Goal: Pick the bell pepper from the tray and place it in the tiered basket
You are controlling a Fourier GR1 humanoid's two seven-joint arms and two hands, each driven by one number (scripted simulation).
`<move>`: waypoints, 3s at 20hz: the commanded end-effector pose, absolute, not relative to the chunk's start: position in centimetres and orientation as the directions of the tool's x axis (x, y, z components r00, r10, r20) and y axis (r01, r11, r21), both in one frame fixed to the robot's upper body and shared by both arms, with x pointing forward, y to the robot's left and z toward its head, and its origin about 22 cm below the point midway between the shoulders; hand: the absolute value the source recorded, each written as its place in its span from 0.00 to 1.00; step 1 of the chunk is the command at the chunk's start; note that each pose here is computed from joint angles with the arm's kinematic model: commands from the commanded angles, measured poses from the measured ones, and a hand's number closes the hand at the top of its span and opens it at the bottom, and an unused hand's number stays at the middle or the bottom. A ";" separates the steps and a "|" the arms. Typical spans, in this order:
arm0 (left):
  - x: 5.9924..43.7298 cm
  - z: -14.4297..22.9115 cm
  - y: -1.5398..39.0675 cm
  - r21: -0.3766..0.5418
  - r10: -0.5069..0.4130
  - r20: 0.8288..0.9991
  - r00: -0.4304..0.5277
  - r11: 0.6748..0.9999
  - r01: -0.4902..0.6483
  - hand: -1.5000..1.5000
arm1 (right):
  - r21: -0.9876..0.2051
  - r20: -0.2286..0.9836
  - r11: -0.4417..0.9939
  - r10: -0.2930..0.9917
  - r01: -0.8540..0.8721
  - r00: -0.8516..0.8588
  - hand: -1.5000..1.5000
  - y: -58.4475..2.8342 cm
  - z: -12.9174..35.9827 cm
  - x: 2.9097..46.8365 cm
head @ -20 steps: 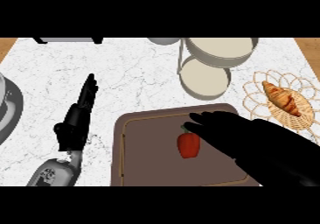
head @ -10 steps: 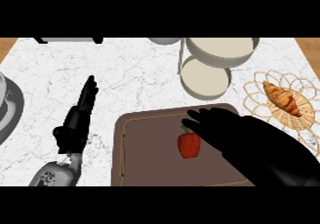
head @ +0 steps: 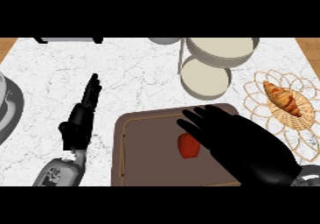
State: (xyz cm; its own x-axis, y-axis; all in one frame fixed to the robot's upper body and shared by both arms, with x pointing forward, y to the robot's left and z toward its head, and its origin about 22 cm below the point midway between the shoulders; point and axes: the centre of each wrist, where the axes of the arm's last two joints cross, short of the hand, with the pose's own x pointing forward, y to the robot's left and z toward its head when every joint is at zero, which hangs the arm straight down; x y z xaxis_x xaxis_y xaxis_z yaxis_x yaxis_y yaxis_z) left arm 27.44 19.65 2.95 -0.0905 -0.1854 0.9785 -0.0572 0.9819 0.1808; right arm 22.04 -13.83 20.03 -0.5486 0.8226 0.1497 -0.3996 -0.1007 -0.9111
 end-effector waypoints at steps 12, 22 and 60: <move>27.4 3.1 17.8 0.197 -0.203 0.976 -0.083 0.978 -0.071 0.50 | -0.887 0.138 -0.093 0.882 -0.452 -0.452 0.00 -15.7 15.5 23.8; 28.1 2.1 21.6 0.178 -0.185 0.979 -0.088 0.981 -0.075 0.50 | -0.892 0.201 -0.043 0.854 -0.450 -0.480 0.00 -14.8 13.2 24.5; 28.4 3.1 20.4 0.176 -0.183 0.979 -0.095 0.982 -0.073 0.50 | -0.838 0.255 -0.035 0.857 -0.545 -0.447 0.00 -12.0 6.4 26.0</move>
State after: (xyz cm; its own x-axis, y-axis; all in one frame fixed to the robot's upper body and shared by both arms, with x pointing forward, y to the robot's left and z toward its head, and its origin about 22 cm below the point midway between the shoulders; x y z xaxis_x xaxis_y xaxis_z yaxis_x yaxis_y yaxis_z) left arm 27.72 19.95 3.58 -0.0910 -0.1898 0.9776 -0.0630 0.9808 0.1845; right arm 26.62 -11.85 7.51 -0.4472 0.8609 0.2427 -0.5314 -0.0375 -0.8463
